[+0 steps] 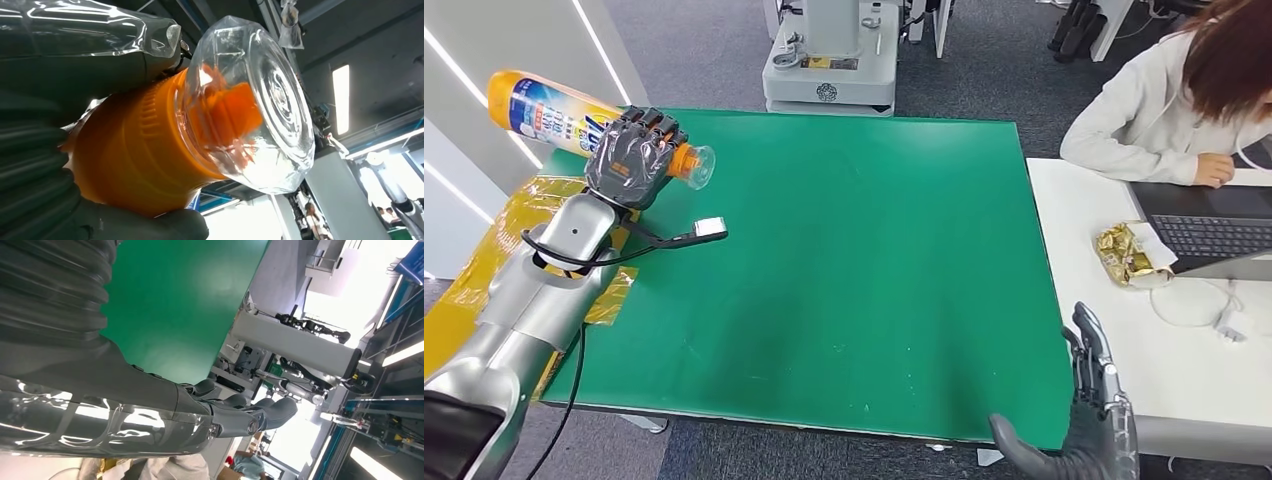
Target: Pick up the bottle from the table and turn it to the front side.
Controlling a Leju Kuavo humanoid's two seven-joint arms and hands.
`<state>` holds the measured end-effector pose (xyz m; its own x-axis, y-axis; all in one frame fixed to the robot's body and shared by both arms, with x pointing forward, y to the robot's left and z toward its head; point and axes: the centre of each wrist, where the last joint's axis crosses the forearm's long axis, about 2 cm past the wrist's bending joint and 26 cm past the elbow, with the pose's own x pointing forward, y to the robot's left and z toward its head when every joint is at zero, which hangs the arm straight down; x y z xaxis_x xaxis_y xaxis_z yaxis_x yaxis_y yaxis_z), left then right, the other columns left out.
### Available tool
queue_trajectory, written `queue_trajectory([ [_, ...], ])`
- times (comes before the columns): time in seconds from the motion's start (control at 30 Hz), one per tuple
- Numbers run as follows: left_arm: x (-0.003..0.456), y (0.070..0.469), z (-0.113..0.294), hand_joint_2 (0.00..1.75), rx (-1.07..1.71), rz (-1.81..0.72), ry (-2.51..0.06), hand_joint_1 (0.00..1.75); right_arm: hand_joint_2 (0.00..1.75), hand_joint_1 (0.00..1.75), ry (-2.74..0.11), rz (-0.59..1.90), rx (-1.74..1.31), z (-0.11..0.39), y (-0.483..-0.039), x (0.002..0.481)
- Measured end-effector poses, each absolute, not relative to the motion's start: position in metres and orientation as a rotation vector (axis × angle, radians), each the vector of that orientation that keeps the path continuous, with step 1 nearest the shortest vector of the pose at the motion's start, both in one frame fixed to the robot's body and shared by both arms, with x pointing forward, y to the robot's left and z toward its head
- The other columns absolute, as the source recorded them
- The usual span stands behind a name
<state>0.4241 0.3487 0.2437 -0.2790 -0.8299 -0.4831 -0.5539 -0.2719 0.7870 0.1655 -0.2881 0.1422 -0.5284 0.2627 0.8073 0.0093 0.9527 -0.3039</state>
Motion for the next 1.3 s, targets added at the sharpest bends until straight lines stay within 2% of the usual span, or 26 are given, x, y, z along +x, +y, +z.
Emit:
queue_trajectory([
  [0.27, 0.398, 0.383, 0.201, 1.75, 1.610, -1.545, -1.599, 1.75, 1.75, 0.00, -2.096, 0.245, -0.177, 0.142, -0.284, 0.156],
  [0.47, 0.384, 0.394, 0.178, 1.75, 1.462, -1.477, -1.507, 1.75, 1.75, 0.00, -2.088, 0.233, -0.172, 0.143, -0.280, 0.155],
  [0.73, 0.371, 0.402, 0.158, 1.75, 1.371, -1.408, -1.462, 1.75, 1.75, 0.00, -2.085, 0.237, -0.153, 0.142, -0.279, 0.152],
  [1.3, 0.362, 0.395, 0.120, 1.75, 1.280, -1.444, -1.372, 1.75, 1.75, 0.00, -2.085, 0.240, -0.171, 0.145, -0.279, 0.153],
])
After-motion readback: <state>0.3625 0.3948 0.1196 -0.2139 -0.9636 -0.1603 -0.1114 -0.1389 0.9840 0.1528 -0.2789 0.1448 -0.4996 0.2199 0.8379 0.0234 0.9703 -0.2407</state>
